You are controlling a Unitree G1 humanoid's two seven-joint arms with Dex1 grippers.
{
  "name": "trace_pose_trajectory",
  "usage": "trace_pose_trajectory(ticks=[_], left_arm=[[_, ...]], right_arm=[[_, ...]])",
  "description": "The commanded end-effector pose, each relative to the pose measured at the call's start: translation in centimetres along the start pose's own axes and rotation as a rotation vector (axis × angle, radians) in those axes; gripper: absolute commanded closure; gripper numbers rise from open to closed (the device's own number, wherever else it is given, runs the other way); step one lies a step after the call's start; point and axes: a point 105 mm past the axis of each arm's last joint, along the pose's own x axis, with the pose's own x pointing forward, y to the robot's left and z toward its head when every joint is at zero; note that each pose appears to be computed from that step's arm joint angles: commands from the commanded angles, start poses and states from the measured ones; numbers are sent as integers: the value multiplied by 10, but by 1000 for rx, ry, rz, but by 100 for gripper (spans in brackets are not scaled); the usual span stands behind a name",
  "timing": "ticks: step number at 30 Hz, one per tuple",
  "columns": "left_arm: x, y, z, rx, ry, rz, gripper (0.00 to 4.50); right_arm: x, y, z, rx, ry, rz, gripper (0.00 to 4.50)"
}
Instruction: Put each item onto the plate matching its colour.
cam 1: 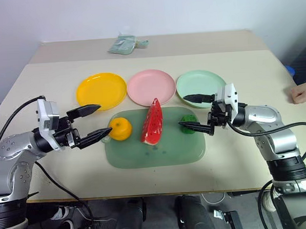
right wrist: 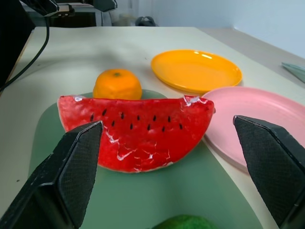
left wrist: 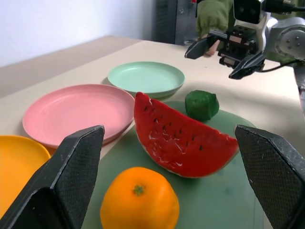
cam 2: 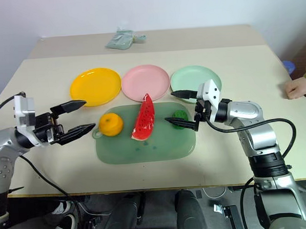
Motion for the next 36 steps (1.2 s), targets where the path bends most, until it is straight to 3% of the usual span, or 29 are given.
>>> trace_pose_trajectory(ticks=[1, 11, 24, 27, 30, 34, 36], left_arm=[[6, 3, 6, 38, -32, -21, 0], [23, 6, 11, 42, -55, -79, 0], [20, 3, 14, -27, -54, -94, 0], [13, 3, 6, -20, 38, -94, 0], [15, 16, -17, 110, 170, -20, 0], [32, 9, -26, 72, 136, -42, 0], [38, 7, -41, 76, 179, -55, 0]], right_arm=[[-4, -1, 15, -74, -15, -15, 2], [-12, 5, 18, -52, 13, -42, 2], [-6, 1, 27, -35, -12, -49, 2], [-2, -1, 20, -28, -7, -41, 2], [0, 0, 23, -30, -24, -49, 2], [-4, 3, 20, -24, -1, -57, 2], [-6, 3, 19, -19, 12, -68, 2]])
